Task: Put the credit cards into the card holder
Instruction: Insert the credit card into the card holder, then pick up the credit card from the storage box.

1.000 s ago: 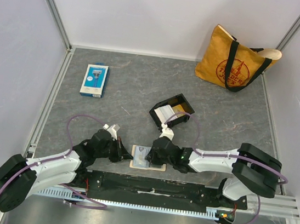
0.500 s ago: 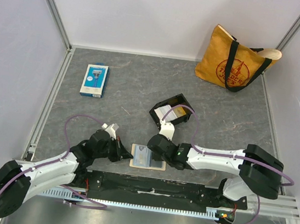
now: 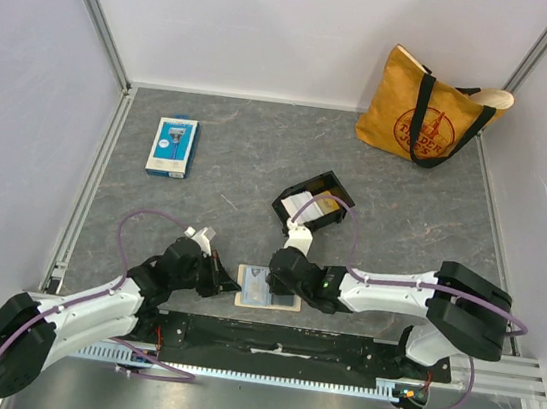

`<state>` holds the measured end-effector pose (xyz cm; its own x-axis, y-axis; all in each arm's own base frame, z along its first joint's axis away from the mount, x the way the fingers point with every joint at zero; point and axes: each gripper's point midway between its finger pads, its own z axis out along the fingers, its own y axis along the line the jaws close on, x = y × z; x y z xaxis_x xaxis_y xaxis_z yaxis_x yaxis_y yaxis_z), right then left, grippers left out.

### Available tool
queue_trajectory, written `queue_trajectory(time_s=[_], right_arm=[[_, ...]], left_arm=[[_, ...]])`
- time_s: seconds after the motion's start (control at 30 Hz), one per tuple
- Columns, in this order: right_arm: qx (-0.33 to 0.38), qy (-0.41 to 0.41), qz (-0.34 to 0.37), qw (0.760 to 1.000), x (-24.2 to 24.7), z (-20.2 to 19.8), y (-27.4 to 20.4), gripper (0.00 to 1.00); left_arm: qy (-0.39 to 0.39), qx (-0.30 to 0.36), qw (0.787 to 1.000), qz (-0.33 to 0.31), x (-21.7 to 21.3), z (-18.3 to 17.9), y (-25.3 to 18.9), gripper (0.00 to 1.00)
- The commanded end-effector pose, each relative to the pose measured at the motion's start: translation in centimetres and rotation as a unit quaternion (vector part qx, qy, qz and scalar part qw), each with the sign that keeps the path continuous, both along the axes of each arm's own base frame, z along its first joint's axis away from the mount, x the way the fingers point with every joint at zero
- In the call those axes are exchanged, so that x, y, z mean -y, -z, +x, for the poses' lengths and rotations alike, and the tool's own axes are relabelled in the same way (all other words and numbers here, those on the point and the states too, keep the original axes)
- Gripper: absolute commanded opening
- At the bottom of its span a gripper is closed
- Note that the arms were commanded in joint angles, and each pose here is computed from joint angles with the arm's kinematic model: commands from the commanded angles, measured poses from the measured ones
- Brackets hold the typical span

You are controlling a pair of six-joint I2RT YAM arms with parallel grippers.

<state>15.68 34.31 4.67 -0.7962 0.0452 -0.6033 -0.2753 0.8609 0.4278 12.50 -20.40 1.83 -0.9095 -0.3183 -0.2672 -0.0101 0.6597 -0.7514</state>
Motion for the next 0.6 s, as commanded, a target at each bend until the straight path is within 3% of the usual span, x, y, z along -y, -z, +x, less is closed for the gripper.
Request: queue_trajectory(time_s=[0.0, 0.2, 0.4, 0.57], right_arm=[[-0.004, 0.034, -0.032, 0.999, 2.2, 0.4, 1.7, 0.01], [-0.001, 0.048, -0.044, 0.998, 3.8, 0.9, 1.7, 0.01], [0.009, 0.003, 0.036, 0.999, -0.1, 0.9, -1.4, 0.00], [-0.003, -0.028, 0.053, 0.998, -2.5, 0.6, -1.3, 0.00]], left_arm=[[-0.008, 0.000, 1.000, -0.003, -0.1, 0.1, 0.1, 0.02], [-0.008, -0.004, 1.000, 0.001, -0.3, -0.2, 0.4, 0.02], [-0.015, -0.003, 1.000, -0.003, -0.4, -0.2, 0.4, 0.02], [-0.014, -0.005, 1.000, -0.003, -0.4, -0.2, 0.3, 0.02]])
